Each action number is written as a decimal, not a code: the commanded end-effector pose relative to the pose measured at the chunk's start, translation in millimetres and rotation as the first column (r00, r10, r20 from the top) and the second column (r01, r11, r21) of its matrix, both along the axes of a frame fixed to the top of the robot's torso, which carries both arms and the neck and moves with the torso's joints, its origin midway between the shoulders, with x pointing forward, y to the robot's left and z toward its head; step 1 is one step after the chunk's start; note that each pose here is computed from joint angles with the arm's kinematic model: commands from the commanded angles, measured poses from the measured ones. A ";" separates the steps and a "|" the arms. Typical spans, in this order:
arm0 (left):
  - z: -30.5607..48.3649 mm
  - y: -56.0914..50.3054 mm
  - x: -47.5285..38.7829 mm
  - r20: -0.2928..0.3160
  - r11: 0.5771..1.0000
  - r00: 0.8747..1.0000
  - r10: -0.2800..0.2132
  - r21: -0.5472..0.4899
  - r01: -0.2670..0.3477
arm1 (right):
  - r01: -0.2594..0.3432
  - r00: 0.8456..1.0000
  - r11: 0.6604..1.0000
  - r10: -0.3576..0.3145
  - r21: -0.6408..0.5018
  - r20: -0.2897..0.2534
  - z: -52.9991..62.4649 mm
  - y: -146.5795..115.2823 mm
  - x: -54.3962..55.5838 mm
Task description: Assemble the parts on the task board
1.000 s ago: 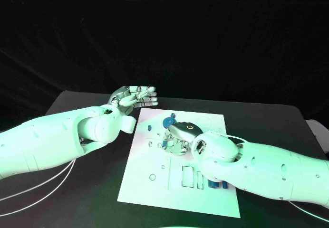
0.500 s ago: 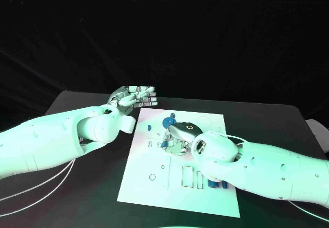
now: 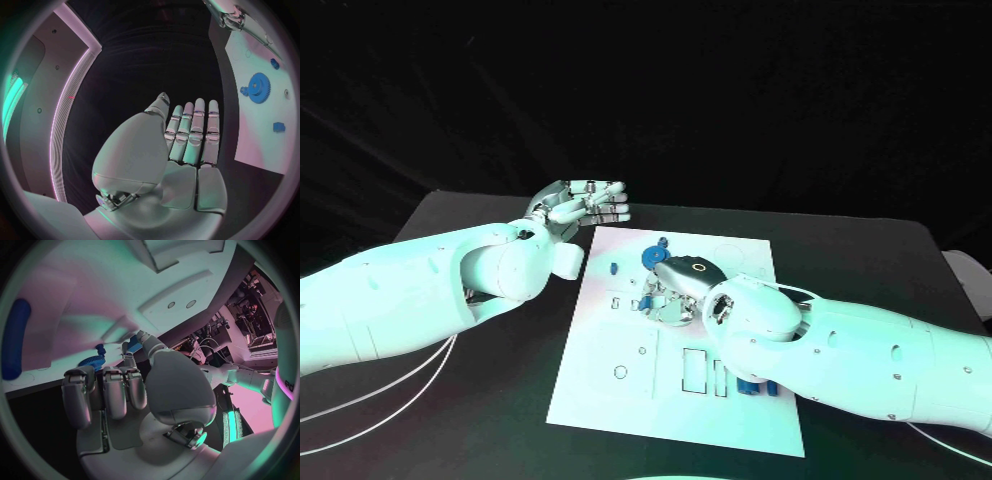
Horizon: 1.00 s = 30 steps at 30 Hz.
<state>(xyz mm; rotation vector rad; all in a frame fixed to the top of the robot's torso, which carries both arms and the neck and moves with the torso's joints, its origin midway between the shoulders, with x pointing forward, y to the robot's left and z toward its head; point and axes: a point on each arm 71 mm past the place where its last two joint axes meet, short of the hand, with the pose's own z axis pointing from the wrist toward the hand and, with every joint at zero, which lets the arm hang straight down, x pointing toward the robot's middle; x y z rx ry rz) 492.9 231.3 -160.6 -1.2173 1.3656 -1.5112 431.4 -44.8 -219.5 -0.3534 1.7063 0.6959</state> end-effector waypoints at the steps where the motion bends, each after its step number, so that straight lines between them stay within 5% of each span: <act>1: 1.3 -2.2 -0.7 0.006 1.000 1.000 -0.019 -0.011 0.019 | -0.002 1.000 1.000 0.002 -0.010 0.021 1.3 -1.2 -2.1; 13: 1.1 -1.7 -0.2 0.006 1.000 1.000 -0.019 -0.010 0.019 | -0.004 1.000 0.993 0.007 -0.122 0.022 7.7 -2.5 -7.5; 30: 0.7 -2.3 0.2 0.004 1.000 1.000 -0.021 -0.010 0.021 | 0.001 0.992 0.967 0.032 -0.256 0.126 26.9 14.7 -10.9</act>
